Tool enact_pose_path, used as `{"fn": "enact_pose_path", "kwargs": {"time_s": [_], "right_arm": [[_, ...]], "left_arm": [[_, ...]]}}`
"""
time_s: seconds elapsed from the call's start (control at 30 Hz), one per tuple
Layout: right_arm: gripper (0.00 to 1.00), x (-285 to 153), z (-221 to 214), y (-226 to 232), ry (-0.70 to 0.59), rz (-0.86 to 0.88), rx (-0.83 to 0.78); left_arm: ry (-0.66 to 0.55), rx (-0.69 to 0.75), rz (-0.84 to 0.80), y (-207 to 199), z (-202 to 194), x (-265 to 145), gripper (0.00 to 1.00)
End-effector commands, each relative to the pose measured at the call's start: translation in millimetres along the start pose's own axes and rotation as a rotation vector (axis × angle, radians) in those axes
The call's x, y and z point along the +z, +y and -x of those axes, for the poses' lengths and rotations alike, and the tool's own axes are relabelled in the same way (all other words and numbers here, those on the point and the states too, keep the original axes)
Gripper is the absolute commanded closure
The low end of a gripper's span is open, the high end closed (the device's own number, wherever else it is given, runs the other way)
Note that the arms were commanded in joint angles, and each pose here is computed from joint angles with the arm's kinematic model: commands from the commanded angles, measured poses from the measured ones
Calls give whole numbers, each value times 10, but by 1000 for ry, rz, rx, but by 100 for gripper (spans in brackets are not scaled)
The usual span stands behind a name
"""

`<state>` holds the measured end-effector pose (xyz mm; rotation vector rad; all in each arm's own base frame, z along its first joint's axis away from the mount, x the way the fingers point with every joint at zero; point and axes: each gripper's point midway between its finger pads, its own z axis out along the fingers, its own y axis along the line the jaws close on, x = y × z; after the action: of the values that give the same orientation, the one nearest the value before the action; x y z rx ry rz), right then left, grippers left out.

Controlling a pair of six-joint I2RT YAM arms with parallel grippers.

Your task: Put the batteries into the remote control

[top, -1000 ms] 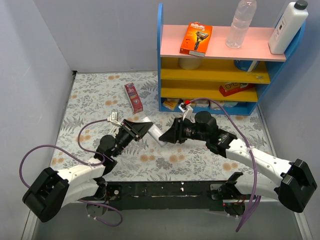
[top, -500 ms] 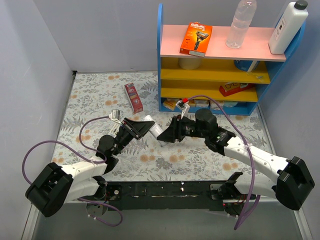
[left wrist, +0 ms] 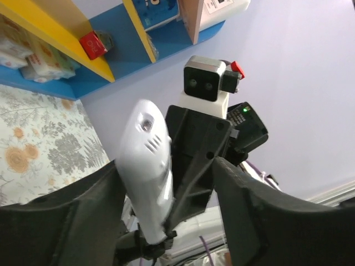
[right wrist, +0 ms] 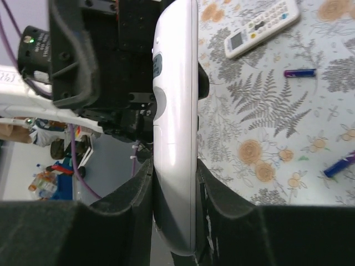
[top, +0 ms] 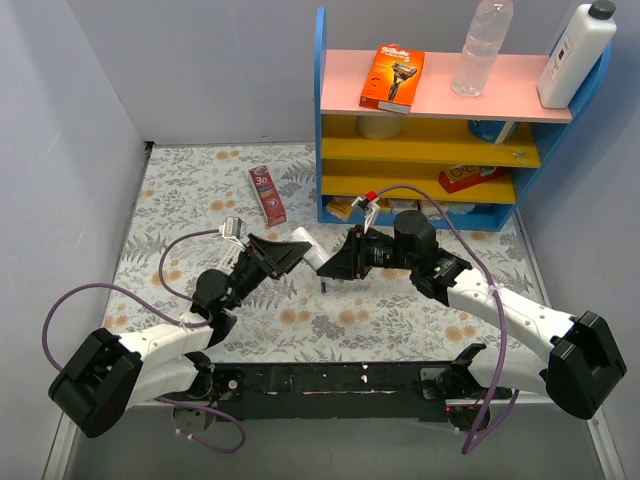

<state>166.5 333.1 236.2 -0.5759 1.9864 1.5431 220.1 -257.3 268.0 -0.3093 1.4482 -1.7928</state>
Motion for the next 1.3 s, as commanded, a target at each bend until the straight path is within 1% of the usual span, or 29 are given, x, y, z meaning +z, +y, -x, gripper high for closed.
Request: {"fn": "enact_pose_path", "kwargs": {"time_s": [0.0, 0.03, 0.07, 0.13, 0.17, 0.2, 0.23, 0.27, 0.3, 0.33, 0.37, 0.4, 0.43, 0.47, 0.5, 0.53, 0.57, 0.6, 0.63, 0.67, 0.73, 0.8, 0.93, 1.03, 1.13, 1.27], "right_arm": [[99, -128, 287, 26, -78, -26, -97], [99, -160, 293, -8, -82, -45, -117], [99, -190, 301, -77, -84, -72, -118], [99, -271, 262, -231, -66, -151, -142], [99, -317, 316, -281, -73, -186, -162], [99, -350, 317, -342, -67, -224, -175], [99, -440, 228, -528, -31, -328, -153], [99, -503, 306, -588, -30, -381, -211], [99, -568, 277, -693, -9, -446, -214], [99, -667, 313, -886, -12, -565, -223], [99, -797, 205, -1035, 45, -652, -221], [99, -872, 223, -1114, 53, -715, -233], [99, -1008, 242, -1293, 55, -834, -248], [99, -1123, 164, -1400, 95, -905, -241], [99, -1205, 151, -1481, 107, -961, -251], [99, -1341, 158, -1618, 110, -1061, -261], [99, -1424, 153, -1705, 116, -1116, -266], [99, -1515, 129, -1776, 131, -1170, -269], [99, -1654, 120, -1899, 140, -1264, -273], [99, -1732, 117, -1967, 145, -1311, -267], [99, -1872, 88, -2107, 176, -1405, -273], [99, -1942, 83, -2199, 202, -1452, -286], [99, -2039, -1, -2427, 306, -1552, -309], [99, -2069, -87, -2566, 387, -1588, -332], [99, -2088, -207, -2687, 477, -1605, -352], [99, -2031, -405, -2818, 594, -1557, -365]], "left_arm": [[13, 99, 46, 19, 7, 1, 30], [7, 121, 72, 34, 38, 37, 16], [28, 158, 168, 246, 13, 2, 10], [-2, 210, 212, 253, 106, 7, 2], [7, 226, 288, 399, 105, -45, 2], [-7, 254, 325, 447, 152, -72, 2], [-48, 273, 354, 439, 244, -104, 2], [-65, 282, 446, 571, 301, -169, 2], [-82, 293, 484, 602, 348, -208, 2], [-133, 326, 523, 606, 468, -253, 2], [-131, 341, 583, 663, 493, -322, 2], [-142, 360, 608, 659, 535, -350, 2], [-154, 395, 636, 673, 590, -393, 2], [-171, 420, 690, 712, 650, -482, 2], [-190, 440, 706, 650, 719, -488, 2], [-192, 466, 729, 651, 749, -524, 2], [-214, 483, 775, 667, 814, -606, 2], [-229, 492, 785, 617, 859, -619, 2], [-235, 499, 796, 594, 881, -640, 2], [-231, 515, 824, 622, 893, -698, 2], [-240, 528, 828, 562, 925, -738, 2], [-246, 529, 828, 531, 936, -775, 2], [-233, 530, 844, 523, 918, -849, 2], [-238, 544, 873, 526, 945, -913, 2], [-243, 567, 904, 518, 989, -954, 2], [-234, 598, 898, 462, 1017, -917, 2]]}}
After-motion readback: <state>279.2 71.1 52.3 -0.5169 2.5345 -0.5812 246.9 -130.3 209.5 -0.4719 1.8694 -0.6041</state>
